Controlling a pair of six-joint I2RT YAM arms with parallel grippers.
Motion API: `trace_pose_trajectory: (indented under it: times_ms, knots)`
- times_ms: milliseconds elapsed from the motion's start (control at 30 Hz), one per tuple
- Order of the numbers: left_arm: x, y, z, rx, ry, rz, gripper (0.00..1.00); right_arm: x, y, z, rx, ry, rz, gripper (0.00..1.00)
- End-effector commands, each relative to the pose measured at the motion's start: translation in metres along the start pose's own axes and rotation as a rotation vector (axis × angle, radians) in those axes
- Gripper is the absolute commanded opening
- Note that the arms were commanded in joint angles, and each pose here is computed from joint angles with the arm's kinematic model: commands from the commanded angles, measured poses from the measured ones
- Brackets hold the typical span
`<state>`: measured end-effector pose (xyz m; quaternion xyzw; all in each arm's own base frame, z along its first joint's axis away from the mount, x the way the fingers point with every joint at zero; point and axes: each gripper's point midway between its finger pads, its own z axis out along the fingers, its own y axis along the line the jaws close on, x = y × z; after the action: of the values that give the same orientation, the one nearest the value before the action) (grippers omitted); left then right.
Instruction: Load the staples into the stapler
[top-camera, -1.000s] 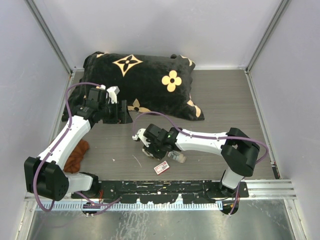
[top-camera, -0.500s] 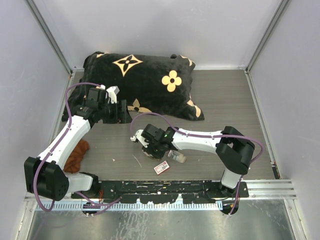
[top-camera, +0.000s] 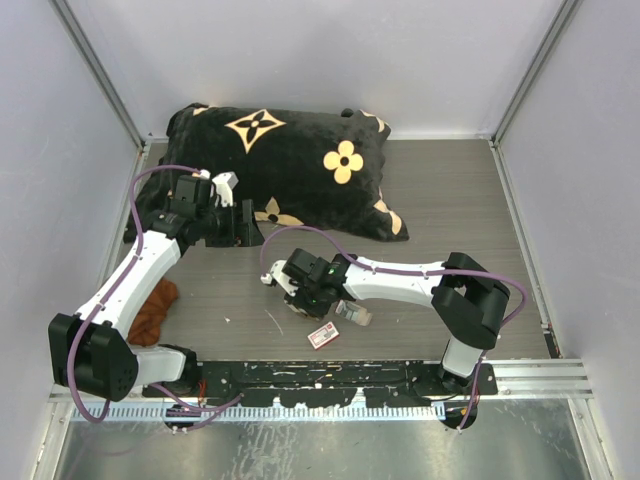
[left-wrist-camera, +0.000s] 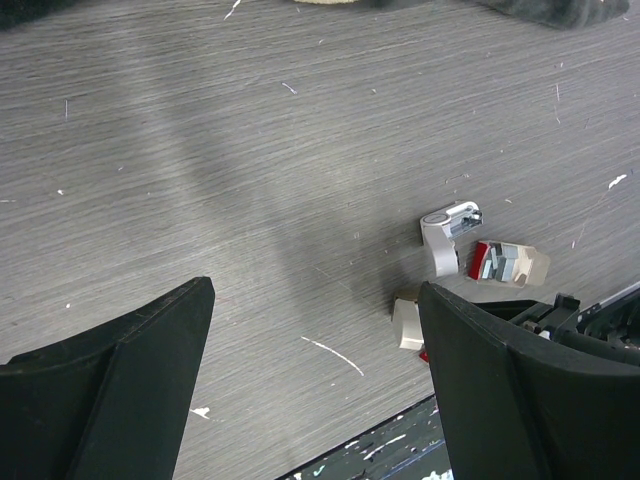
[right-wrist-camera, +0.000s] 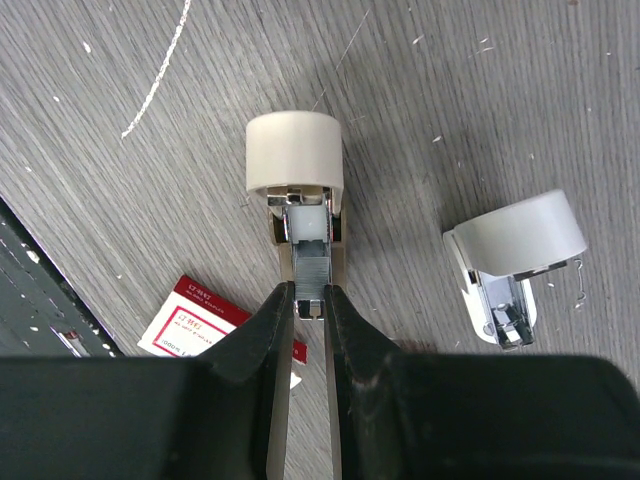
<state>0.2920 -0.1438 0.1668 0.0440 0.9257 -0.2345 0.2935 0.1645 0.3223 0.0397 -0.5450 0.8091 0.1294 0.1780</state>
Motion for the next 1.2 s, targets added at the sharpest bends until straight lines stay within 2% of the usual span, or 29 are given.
trace_pose_trajectory:
  times_ms: [0,1167]
  knots:
    - [-0.015,-0.008,-0.003,0.039,-0.052,0.006,0.86,-0.01,-0.005,-0.006,0.031,-0.009,-0.033,0.08]
    - [-0.016,-0.009,-0.004,0.053,-0.054,-0.005,0.86,-0.005,-0.01,0.005,0.034,0.044,-0.094,0.08]
